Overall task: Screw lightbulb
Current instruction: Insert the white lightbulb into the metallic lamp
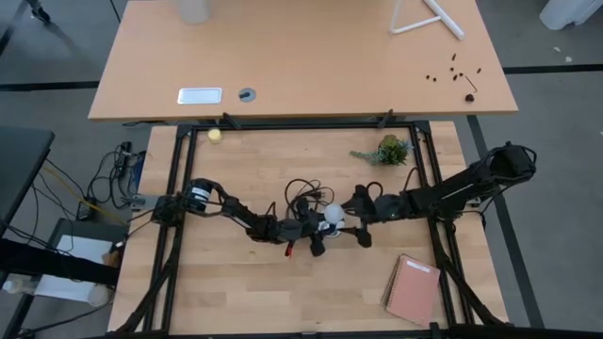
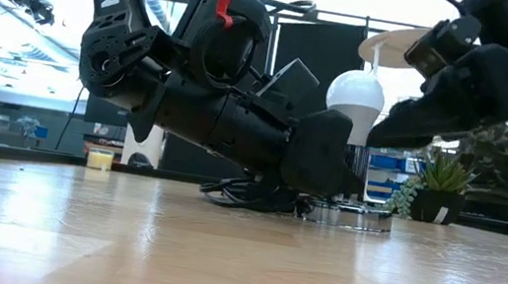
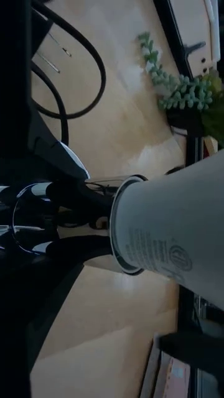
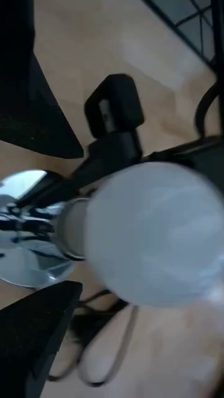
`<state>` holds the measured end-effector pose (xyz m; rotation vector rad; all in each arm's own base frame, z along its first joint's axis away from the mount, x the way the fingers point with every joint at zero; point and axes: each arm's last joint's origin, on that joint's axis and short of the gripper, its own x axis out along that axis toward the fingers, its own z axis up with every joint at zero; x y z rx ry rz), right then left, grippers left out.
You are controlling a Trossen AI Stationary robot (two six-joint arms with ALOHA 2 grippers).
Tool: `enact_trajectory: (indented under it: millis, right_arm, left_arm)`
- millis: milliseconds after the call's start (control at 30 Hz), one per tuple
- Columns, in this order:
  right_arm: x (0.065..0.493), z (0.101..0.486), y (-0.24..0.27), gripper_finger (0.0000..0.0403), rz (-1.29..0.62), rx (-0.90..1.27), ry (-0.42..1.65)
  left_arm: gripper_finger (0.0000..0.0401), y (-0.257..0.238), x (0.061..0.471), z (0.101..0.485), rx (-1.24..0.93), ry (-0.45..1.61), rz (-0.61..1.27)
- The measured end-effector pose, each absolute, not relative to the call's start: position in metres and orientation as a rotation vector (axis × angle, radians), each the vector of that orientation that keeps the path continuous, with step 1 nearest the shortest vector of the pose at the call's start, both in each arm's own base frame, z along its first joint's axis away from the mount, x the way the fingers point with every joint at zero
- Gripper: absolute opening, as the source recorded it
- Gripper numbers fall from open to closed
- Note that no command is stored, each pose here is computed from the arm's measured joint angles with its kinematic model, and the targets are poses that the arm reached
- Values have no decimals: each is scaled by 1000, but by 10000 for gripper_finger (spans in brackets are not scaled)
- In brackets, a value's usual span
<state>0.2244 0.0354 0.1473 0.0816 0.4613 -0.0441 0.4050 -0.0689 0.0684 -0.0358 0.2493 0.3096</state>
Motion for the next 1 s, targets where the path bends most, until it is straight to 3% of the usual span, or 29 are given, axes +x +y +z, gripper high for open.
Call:
enact_trajectory:
  millis: [600,1000]
  right_arm:
    - [217,149,71,347,220,187,482]
    - [219,145,48,347,-84,96,485]
  left_arm:
    - [198,-67,404,68,-70,242,398]
    - [198,-70,405,68,-34,253,289]
